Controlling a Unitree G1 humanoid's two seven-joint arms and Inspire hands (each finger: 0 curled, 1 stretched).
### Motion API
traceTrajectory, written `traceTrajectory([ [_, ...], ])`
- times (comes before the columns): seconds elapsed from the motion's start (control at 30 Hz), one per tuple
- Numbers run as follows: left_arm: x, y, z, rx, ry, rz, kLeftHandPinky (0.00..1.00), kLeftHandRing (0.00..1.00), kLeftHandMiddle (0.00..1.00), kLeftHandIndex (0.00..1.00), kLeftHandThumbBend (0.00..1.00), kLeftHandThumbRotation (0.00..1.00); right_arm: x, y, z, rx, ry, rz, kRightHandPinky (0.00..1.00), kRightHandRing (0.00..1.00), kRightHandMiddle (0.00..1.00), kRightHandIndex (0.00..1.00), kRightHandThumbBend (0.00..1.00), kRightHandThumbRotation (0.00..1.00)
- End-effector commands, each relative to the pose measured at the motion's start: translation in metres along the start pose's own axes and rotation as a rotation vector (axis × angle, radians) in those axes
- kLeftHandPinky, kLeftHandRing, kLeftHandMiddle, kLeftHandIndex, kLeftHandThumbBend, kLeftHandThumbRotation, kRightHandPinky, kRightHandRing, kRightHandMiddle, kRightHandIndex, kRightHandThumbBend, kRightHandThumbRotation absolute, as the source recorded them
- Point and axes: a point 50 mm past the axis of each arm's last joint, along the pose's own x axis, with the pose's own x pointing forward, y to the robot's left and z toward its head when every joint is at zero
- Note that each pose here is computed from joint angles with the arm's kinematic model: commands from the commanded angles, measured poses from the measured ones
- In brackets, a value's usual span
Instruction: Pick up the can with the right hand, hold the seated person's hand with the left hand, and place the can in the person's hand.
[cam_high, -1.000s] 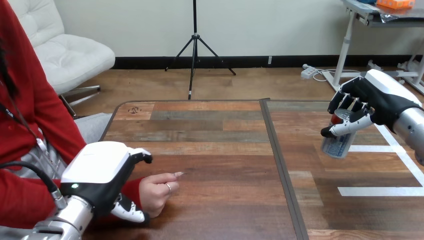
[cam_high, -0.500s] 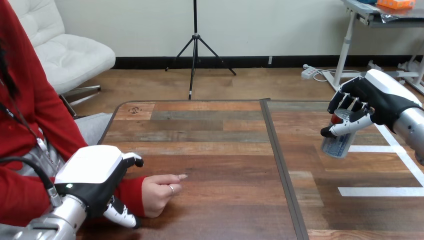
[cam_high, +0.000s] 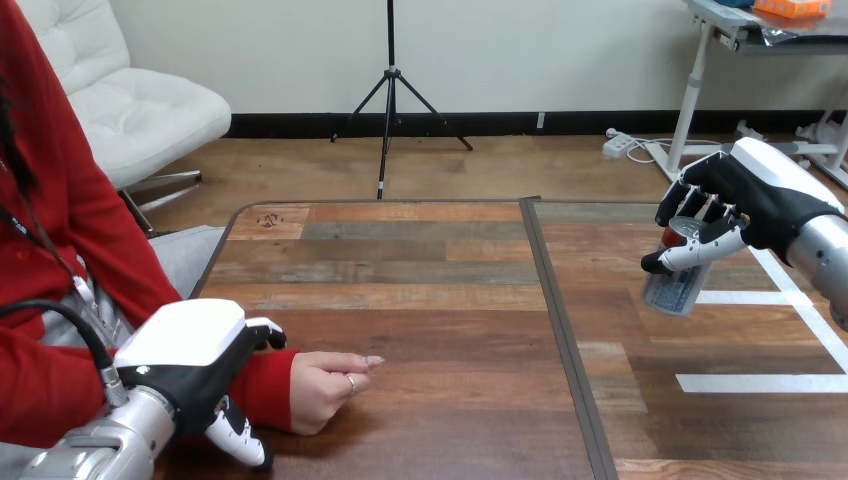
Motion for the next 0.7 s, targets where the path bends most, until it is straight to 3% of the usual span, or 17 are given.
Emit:
traceTrajectory([
  [0.0,0.008,0.018,0.001,0.036,-0.015,0.038,0.73,0.78,0.79,0.77,1.0,0.07,0.007,-0.045,0.024,-0.001,-0.078,-0.147,0.35,0.39,0.45,0.48,0.74,0.0],
  [0.23,0.012,0.017,0.0,0.014,-0.013,-0.001,0.67,0.73,0.75,0.74,1.0,0.01,0.007,-0.046,0.026,0.008,-0.081,-0.148,0.35,0.39,0.45,0.48,0.73,0.0],
  [0.67,0.019,0.015,-0.001,0.019,-0.016,-0.041,0.58,0.67,0.71,0.69,1.0,0.0,0.007,-0.047,0.026,-0.004,-0.09,-0.153,0.34,0.39,0.45,0.48,0.72,0.0],
])
